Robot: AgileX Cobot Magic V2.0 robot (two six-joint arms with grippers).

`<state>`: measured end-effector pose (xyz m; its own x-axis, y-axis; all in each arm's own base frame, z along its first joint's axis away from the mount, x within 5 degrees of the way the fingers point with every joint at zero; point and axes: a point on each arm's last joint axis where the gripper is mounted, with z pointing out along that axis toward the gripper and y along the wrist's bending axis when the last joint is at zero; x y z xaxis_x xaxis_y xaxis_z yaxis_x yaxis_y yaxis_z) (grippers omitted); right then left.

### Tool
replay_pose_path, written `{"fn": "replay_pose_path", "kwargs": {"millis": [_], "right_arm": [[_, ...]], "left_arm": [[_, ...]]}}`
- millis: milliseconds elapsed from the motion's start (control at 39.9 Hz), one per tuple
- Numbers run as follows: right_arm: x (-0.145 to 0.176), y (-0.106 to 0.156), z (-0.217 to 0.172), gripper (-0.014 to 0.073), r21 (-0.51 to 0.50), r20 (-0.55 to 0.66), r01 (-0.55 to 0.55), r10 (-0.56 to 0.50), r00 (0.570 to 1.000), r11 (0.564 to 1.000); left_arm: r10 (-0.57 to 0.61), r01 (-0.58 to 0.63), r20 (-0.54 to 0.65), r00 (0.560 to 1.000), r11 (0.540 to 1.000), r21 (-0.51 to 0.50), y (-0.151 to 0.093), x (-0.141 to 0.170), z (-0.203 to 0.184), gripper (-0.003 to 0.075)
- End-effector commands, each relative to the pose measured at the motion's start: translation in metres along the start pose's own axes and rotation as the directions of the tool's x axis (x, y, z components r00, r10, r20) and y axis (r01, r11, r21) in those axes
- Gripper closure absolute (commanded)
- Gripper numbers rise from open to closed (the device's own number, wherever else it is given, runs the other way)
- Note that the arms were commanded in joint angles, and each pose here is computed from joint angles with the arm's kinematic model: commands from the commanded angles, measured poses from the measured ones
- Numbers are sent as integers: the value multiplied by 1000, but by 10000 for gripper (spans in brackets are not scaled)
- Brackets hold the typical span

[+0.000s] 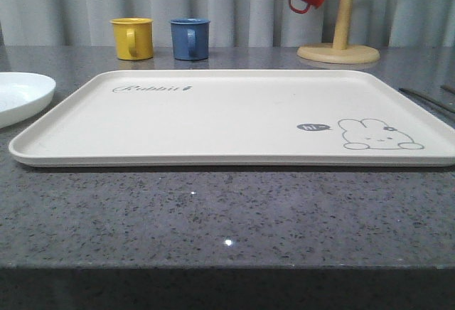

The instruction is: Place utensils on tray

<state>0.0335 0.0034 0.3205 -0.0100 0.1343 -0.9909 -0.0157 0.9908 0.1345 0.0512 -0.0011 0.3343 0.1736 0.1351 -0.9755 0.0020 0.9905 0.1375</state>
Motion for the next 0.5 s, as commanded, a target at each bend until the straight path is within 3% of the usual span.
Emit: {"fn": "replay_pose_path", "kwargs": {"millis": [0, 301, 376, 477], "right_arm": [[-26, 3, 13, 662, 4, 10, -2, 2, 1000, 1000], [-33, 3, 30, 640, 5, -39, -24, 24, 999, 1000], [-32, 3, 30, 547, 5, -41, -23, 23, 999, 1000], [-32, 3, 30, 335, 5, -44, -23, 23, 999, 1000]], "left_arm": [[-1, 1, -21, 1000, 1000, -1, 3, -18, 16, 738], [-1, 1, -44, 999, 1000, 3, 3, -18, 26, 715], [-1, 1, -48, 999, 1000, 3, 3, -18, 26, 608], [-1, 1, -68, 998, 1000, 5, 2, -16, 26, 359]]}}
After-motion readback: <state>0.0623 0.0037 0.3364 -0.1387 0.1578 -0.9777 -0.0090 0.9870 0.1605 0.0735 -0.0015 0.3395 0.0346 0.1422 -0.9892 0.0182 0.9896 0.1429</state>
